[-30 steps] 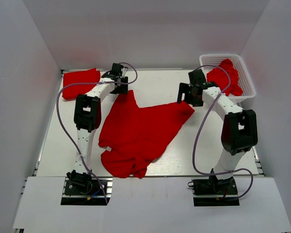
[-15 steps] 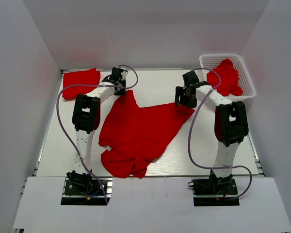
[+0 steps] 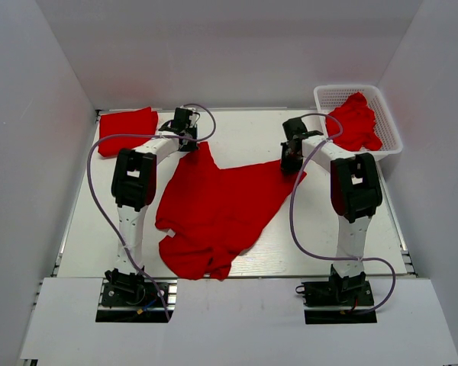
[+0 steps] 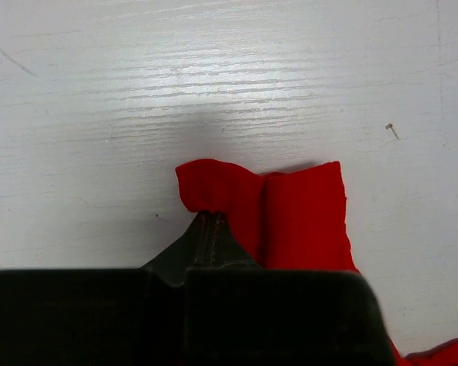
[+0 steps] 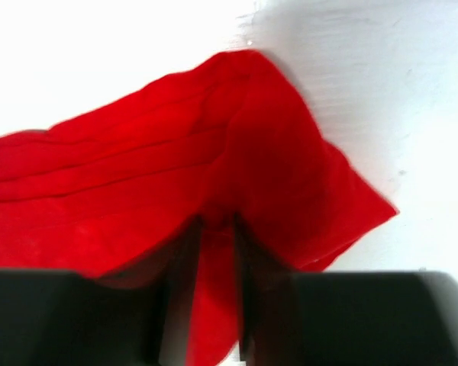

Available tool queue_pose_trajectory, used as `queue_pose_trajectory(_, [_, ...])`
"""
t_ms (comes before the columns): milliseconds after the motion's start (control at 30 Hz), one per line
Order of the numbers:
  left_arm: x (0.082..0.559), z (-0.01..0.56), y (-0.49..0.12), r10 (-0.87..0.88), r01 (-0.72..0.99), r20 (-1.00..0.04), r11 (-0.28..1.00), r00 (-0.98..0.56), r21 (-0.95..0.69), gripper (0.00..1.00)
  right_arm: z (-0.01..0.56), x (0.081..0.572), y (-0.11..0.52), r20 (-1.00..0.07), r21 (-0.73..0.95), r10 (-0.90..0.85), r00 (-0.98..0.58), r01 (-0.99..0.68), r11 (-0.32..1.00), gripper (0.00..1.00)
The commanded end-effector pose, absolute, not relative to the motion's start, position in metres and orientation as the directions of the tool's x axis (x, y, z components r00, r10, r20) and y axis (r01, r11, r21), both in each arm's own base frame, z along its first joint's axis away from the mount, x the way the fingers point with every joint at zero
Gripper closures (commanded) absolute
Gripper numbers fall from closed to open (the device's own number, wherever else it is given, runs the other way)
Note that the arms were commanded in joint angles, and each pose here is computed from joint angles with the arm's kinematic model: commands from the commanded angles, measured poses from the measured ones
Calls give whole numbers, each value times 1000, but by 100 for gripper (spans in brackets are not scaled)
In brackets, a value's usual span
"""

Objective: Fold and stack the t-shirts
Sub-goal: Flatten out the tshirt

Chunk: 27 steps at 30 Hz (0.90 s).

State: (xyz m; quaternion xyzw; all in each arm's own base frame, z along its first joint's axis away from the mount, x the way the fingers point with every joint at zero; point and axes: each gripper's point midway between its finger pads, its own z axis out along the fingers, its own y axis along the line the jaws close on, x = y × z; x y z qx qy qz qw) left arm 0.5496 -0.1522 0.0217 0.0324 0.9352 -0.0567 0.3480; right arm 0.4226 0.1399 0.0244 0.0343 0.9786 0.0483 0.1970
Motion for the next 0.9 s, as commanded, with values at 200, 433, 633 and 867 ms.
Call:
queue_pose_trajectory(200, [542, 61, -156, 6, 117, -688, 986, -725, -115, 100, 53, 453, 117, -515, 29, 129, -847, 134, 991, 100])
queue_pose_trajectory(433, [555, 116, -151, -25, 108, -772, 987, -635, -121, 100, 115, 472, 114, -676, 26, 63, -734, 62, 998, 100])
queue_pose_trajectory(633, [556, 209, -153, -96, 137, -886, 975, -453, -176, 100, 206, 479, 98, -843, -30, -7, -537, 34, 999, 100])
queue_pose_trajectory(867, [524, 324, -126, -156, 80, -962, 981, -223, -178, 100, 292, 468, 74, -933, -85, -53, -355, 78, 993, 100])
